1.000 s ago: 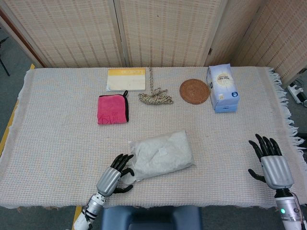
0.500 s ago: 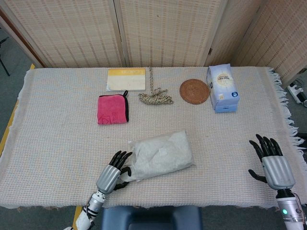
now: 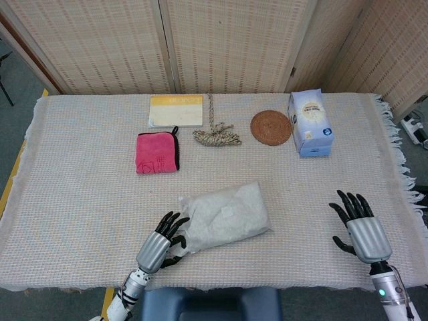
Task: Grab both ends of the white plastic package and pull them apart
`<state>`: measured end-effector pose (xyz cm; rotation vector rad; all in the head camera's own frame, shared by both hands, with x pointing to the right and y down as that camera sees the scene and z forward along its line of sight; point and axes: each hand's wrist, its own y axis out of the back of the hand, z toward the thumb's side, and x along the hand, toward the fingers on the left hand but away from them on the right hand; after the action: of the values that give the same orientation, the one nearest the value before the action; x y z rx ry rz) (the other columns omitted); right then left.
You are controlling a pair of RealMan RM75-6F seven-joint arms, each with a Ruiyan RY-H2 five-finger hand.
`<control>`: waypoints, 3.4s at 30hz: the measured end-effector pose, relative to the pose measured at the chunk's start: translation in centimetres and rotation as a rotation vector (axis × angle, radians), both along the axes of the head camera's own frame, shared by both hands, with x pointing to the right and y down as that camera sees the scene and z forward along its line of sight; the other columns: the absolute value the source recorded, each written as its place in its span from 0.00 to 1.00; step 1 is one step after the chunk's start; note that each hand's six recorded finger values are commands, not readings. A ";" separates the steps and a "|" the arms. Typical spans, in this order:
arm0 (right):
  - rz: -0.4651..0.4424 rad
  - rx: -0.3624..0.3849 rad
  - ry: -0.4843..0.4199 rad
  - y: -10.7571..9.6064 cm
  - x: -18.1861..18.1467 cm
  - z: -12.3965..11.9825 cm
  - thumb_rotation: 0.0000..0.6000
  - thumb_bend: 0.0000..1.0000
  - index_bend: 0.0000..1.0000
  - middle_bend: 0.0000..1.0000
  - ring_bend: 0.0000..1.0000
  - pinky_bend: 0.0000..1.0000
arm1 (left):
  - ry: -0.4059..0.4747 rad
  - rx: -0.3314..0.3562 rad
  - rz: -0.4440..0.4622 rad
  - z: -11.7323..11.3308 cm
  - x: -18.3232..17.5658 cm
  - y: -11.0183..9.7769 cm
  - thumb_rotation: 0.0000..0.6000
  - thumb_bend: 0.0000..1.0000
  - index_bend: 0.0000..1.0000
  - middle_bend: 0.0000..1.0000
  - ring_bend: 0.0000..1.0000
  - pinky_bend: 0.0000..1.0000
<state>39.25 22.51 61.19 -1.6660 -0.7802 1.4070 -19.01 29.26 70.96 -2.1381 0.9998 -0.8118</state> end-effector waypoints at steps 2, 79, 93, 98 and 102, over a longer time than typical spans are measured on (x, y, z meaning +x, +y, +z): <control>-0.008 0.000 -0.044 0.3 -1.1 1.1 1.00 0.29 0.35 0.00 0.00 0.00 | -0.002 -0.006 0.003 0.1 0.1 0.1 0.99 0.56 0.78 0.18 0.00 0.05; 0.215 -0.022 -0.503 2.4 -11.7 12.7 1.00 0.57 0.66 0.03 0.00 0.00 | -0.036 -0.005 -0.032 1.1 -0.6 -3.1 0.99 0.57 0.76 0.18 0.00 0.05; 0.272 0.054 -0.490 0.4 -8.0 10.8 1.00 0.59 0.71 0.06 0.00 0.00 | -0.105 0.082 -0.043 0.3 -3.7 -5.5 0.99 0.57 0.76 0.18 0.00 0.05; 0.297 0.097 -0.461 -0.6 -5.9 9.7 1.00 0.59 0.71 0.07 0.00 0.00 | -0.156 0.121 -0.063 -0.3 -6.4 -6.8 0.99 0.57 0.76 0.18 0.00 0.05; 0.317 0.135 -0.432 -1.6 -4.2 8.7 1.00 0.59 0.71 0.07 0.00 0.00 | -0.207 0.151 -0.096 -1.1 -9.6 -7.6 0.99 0.57 0.76 0.18 0.00 0.05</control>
<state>35.10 20.92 69.89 -1.8195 -1.4029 1.1738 -28.59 21.63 69.86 -1.8494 1.0264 -0.9509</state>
